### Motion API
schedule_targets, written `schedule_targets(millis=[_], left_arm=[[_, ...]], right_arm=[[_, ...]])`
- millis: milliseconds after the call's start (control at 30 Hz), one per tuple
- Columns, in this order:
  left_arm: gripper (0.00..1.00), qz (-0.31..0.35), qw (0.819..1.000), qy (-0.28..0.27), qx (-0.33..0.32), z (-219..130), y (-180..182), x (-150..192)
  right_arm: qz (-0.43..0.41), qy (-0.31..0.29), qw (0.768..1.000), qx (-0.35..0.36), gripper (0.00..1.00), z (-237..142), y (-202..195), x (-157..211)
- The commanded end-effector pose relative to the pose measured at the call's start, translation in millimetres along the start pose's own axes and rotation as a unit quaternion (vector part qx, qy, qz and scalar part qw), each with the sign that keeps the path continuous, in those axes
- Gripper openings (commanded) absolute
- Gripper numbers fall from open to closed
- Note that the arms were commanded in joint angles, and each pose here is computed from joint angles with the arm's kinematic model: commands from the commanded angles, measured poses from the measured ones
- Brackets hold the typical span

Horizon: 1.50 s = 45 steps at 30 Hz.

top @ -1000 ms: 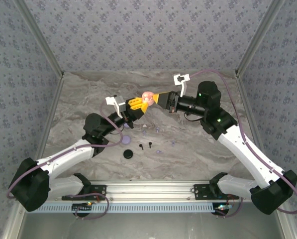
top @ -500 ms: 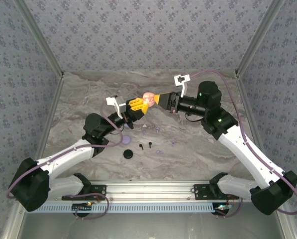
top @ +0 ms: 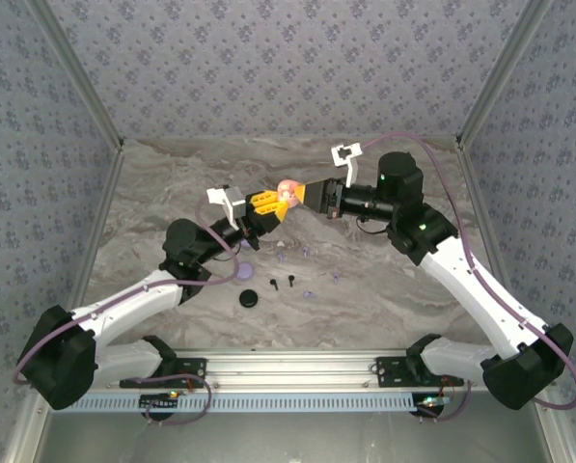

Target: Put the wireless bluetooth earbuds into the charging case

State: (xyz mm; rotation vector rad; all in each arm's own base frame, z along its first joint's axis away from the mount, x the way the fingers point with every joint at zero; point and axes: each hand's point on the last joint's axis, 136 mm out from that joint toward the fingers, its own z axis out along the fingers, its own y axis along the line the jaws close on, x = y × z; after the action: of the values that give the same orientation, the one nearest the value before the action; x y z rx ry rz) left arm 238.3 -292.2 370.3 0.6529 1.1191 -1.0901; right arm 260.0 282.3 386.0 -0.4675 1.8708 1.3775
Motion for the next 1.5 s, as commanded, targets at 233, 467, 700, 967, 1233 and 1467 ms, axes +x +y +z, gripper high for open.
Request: schedule_targets(millis=[233, 467, 700, 967, 1233, 1467], left_arm=[[0.0, 0.025, 0.999, -0.041, 0.024, 1, -13, -30], [0.0, 0.022, 0.998, -0.052, 0.019, -1, -13, -34], [0.0, 0.018, 0.997, -0.063, 0.03, -1, -17, -43], [0.0, 0.014, 0.998, -0.057, 0.032, 2, -16, -39], [0.0, 0.009, 0.998, -0.05, 0.029, 3, -14, -34], [0.0, 0.008, 0.999, -0.042, 0.021, 3, -10, -29]], right_arm=[[-0.026, 0.01, 1.0, -0.005, 0.4, -3, 11, -10], [-0.068, -0.01, 0.997, 0.02, 0.57, -25, 17, -27], [-0.059, -0.026, 0.998, -0.013, 0.89, -31, 10, -29], [-0.069, 0.026, 0.993, -0.089, 1.0, 1, 36, -14], [-0.097, 0.03, 0.986, -0.13, 0.87, 2, 62, -16], [-0.128, 0.017, 0.983, -0.132, 0.79, -12, 73, -15]])
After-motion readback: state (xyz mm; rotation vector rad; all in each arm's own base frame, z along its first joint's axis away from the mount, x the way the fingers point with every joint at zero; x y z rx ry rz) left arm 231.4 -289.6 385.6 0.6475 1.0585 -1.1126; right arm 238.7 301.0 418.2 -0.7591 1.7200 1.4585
